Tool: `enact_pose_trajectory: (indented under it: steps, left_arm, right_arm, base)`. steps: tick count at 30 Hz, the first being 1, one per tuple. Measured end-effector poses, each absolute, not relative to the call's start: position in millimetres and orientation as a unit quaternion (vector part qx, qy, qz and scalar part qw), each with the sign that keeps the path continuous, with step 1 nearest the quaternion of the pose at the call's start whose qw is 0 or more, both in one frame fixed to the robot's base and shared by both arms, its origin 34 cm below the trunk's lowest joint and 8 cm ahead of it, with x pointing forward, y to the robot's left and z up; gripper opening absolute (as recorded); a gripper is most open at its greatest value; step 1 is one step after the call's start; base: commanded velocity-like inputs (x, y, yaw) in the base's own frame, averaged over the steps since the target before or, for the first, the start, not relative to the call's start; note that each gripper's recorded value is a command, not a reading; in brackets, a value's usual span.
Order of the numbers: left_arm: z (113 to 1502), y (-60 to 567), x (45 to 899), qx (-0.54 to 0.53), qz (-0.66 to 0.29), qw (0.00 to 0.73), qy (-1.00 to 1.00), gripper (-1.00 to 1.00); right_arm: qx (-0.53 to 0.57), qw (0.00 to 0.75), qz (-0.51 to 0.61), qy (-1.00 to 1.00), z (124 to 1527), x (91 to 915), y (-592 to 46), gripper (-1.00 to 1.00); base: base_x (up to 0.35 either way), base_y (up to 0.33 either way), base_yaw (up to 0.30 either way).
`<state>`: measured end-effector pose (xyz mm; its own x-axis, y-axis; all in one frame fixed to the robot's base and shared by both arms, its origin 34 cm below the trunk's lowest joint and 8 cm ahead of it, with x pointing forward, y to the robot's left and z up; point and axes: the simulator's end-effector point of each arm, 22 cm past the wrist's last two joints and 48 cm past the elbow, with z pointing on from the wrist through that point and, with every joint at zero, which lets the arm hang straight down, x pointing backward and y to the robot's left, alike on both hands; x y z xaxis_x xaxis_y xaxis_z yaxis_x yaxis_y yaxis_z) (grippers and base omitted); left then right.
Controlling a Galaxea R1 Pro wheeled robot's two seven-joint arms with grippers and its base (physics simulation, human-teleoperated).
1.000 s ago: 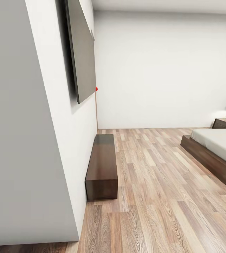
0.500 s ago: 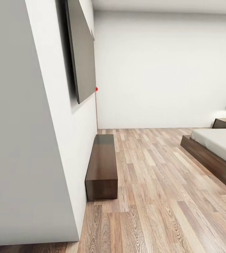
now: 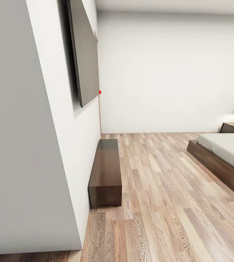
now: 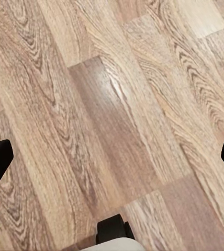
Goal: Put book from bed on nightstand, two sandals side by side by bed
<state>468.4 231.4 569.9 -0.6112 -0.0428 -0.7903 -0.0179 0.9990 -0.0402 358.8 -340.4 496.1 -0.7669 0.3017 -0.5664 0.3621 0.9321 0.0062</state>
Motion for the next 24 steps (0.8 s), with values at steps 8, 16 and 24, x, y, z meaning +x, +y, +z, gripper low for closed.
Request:
enact_pose_trajectory:
  steps: [8,16,24]
  left_arm:
    - [569.9,231.1,468.5,-0.016,-0.014,0.441,0.897,1.0]
    - [569.8,229.5,468.4,-0.016,-0.015,0.44,0.898,1.0]
    - [562.4,228.5,460.1,-0.016,-0.016,0.43,0.903,1.0]
  right_arm:
    - [0.175,0.293,-0.052,0.939,496.3,359.1,-340.3,1.0]
    - [0.175,0.293,-0.052,0.939,496.2,358.9,-340.3,1.0]
    - [0.176,0.293,-0.053,0.938,496.3,358.9,-341.1,1.0]
  base:
    - [0.0,0.0,-0.072]
    - [0.0,0.0,-0.241]
    - [0.0,0.0,-0.282]
